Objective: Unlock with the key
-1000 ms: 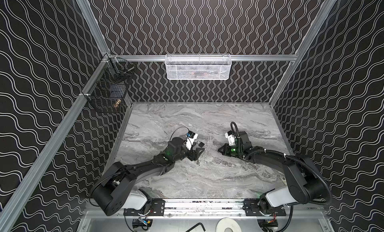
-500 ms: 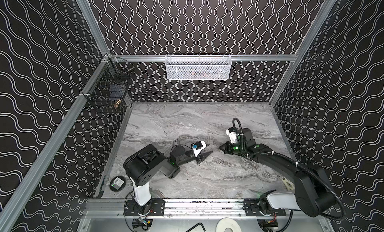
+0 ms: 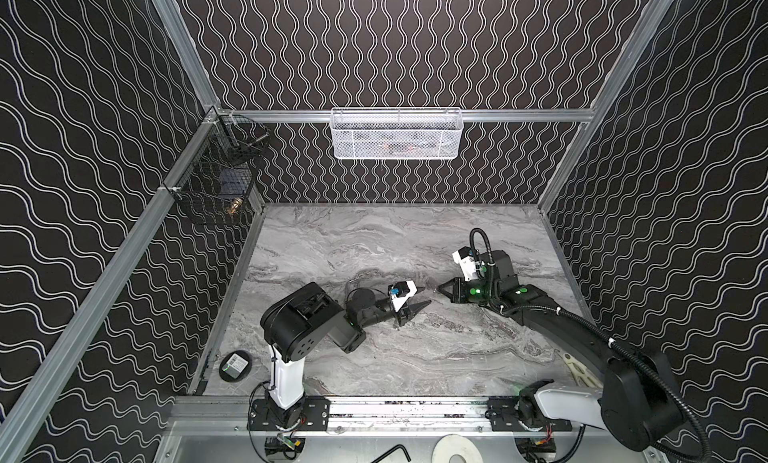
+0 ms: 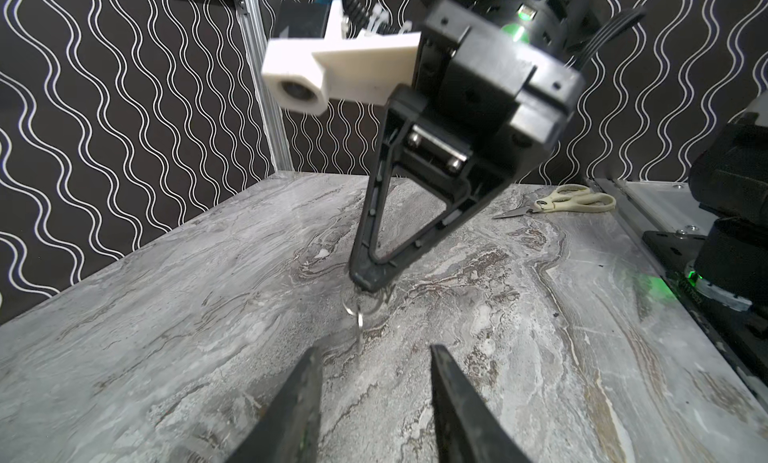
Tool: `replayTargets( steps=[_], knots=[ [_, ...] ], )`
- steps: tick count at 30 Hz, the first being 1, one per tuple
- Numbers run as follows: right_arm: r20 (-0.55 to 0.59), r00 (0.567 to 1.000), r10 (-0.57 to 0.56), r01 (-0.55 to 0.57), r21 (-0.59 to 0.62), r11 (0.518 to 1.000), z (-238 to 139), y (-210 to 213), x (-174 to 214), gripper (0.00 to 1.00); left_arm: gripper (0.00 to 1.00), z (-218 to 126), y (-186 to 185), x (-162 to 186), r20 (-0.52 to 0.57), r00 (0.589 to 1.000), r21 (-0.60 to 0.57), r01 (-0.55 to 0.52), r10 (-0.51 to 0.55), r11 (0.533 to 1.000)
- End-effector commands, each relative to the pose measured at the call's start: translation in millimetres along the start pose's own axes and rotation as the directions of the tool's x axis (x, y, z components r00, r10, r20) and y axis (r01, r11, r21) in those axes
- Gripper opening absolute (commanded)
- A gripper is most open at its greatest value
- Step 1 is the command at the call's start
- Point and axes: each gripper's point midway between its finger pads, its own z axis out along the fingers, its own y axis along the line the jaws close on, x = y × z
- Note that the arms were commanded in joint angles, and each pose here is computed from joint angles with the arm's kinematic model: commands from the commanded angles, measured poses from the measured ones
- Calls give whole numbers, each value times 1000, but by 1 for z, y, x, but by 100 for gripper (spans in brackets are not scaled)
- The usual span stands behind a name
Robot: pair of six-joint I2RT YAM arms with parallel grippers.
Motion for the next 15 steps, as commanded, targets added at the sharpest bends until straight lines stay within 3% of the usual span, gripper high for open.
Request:
replayTargets(
  steps=[1, 15],
  knots=[
    [12, 1000, -22, 23, -41, 999, -5, 13, -6, 0, 46, 3, 1, -10, 44, 999, 3, -10, 9, 1000],
    [44, 998, -45, 48, -80, 996, -12, 31, -14, 0, 40, 13, 11, -2, 39, 999, -32, -12, 13, 999]
  ],
)
